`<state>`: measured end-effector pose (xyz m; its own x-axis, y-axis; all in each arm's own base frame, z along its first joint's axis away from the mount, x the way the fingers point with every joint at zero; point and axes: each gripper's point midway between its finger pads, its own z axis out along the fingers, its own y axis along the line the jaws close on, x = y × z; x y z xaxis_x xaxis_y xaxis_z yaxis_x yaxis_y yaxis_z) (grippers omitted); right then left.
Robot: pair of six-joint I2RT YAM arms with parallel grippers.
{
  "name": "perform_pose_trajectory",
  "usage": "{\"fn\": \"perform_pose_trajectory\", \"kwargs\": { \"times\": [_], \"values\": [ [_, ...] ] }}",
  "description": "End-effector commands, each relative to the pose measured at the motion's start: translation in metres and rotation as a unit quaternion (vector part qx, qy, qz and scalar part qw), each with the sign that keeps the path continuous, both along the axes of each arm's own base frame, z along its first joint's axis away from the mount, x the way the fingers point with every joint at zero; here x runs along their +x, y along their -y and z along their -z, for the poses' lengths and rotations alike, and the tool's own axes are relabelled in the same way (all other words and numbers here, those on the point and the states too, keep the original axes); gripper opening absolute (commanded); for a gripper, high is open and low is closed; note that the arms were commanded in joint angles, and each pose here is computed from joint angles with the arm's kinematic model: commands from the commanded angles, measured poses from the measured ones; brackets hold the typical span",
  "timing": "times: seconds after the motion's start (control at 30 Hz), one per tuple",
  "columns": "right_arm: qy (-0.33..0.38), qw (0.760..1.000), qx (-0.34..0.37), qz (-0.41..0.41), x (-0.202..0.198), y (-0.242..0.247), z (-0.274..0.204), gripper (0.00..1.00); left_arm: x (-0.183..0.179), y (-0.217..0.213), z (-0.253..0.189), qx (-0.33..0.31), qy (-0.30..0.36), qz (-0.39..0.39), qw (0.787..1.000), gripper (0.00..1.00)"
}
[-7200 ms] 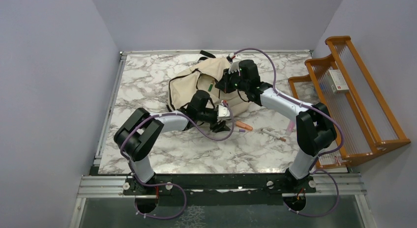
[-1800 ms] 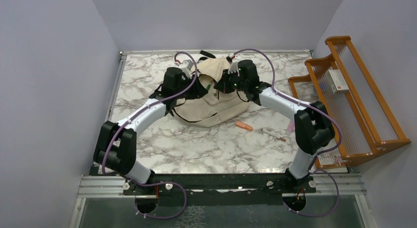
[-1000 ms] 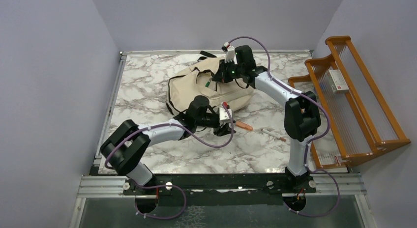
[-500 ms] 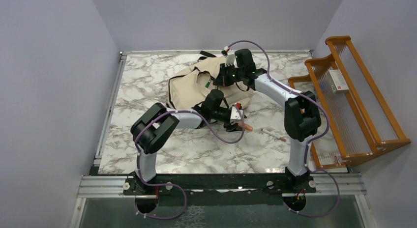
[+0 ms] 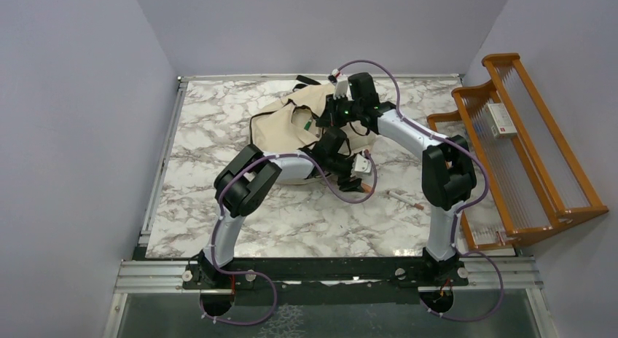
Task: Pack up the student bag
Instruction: Pick up the stationery from the center of the board.
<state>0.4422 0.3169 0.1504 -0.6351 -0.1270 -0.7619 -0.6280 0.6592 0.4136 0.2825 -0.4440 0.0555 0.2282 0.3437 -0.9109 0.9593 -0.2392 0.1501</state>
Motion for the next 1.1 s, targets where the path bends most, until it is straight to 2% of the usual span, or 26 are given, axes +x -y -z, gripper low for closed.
{"fn": "perform_pose_trajectory", "kwargs": {
  "times": [0.0, 0.57, 0.87, 1.07],
  "values": [
    [0.017, 1.0, 0.009, -0.005, -0.002, 0.004, -0.018, 0.0, 0.0, -0.011, 0.02, 0.048, -0.005, -0.004, 0.999, 0.62],
    [0.014, 1.0, 0.013, -0.01, -0.001, 0.001, -0.016, 0.0, 0.0, -0.027, 0.048, 0.153, -0.001, -0.014, 0.988, 0.59],
    [0.015, 1.0, 0.008, -0.01, -0.002, 0.002, -0.015, 0.01, -0.008, -0.031, 0.066, 0.222, 0.01, -0.004, 0.975, 0.51],
    [0.013, 1.0, 0.007, -0.01, -0.002, 0.002, -0.013, 0.0, -0.016, -0.039, 0.073, 0.241, 0.017, 0.002, 0.97, 0.37]
  ]
}}
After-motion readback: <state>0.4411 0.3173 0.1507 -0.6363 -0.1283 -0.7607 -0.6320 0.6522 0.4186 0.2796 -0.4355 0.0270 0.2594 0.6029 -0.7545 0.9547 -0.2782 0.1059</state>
